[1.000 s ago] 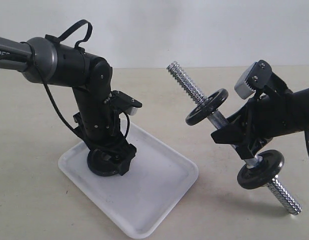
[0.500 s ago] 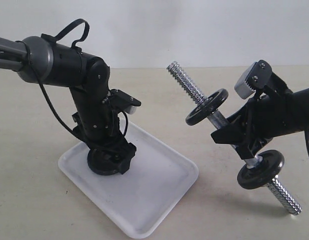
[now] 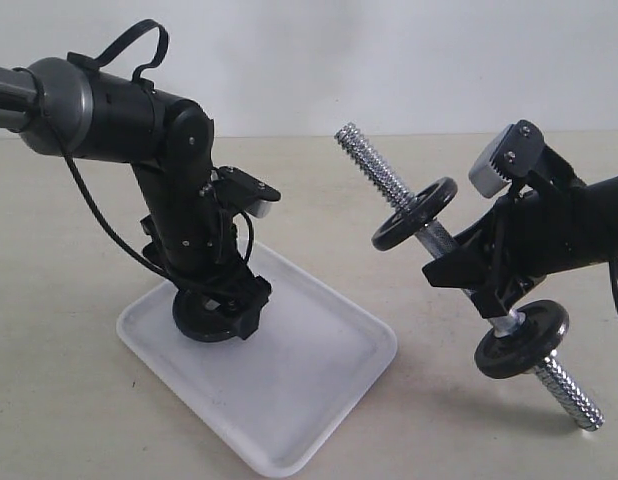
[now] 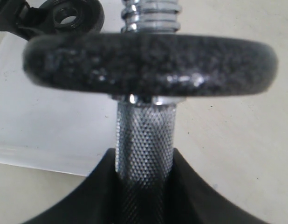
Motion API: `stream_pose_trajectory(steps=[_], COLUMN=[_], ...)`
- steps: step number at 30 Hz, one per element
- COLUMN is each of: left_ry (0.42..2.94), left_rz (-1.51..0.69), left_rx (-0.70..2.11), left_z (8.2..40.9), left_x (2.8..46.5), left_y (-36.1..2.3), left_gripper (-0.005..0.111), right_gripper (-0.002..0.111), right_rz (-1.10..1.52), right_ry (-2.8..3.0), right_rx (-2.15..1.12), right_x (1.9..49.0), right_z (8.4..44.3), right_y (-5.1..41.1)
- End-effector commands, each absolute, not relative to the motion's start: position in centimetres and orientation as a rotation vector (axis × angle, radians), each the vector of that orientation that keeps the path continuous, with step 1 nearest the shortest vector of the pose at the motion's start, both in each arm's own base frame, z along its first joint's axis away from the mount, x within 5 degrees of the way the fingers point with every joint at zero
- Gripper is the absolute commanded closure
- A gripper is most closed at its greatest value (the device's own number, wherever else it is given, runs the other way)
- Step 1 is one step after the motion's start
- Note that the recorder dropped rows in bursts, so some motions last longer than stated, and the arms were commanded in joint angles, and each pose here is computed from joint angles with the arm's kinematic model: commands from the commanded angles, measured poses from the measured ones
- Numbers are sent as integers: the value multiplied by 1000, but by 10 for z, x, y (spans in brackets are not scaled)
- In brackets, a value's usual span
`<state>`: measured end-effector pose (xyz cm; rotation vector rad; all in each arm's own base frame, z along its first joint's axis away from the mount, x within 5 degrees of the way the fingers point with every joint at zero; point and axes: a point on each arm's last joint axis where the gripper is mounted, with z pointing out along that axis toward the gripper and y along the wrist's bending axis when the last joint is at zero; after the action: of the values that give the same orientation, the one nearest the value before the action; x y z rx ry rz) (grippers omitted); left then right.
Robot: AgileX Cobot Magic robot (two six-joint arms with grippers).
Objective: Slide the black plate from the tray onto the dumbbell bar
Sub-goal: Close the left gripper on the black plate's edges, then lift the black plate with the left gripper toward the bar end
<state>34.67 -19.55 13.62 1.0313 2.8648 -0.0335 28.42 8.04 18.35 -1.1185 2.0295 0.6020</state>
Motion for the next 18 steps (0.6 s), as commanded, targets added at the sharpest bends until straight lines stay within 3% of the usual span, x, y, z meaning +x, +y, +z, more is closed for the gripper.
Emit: stream_pose_trajectory(steps=[1, 18], left_ry=[2856, 2666], left_rz=[-47, -138], left_rx=[1035, 1064], left_z=[146, 212], left_x=[344, 334], left_y=[-197, -196], left_gripper=[102, 102], right_gripper=[108, 108], right_rz=[695, 644], right_ry=[1921, 1966], right_rx=[-1038, -1080], right_x=[285, 284], right_z=[214, 209], right_y=[87, 84])
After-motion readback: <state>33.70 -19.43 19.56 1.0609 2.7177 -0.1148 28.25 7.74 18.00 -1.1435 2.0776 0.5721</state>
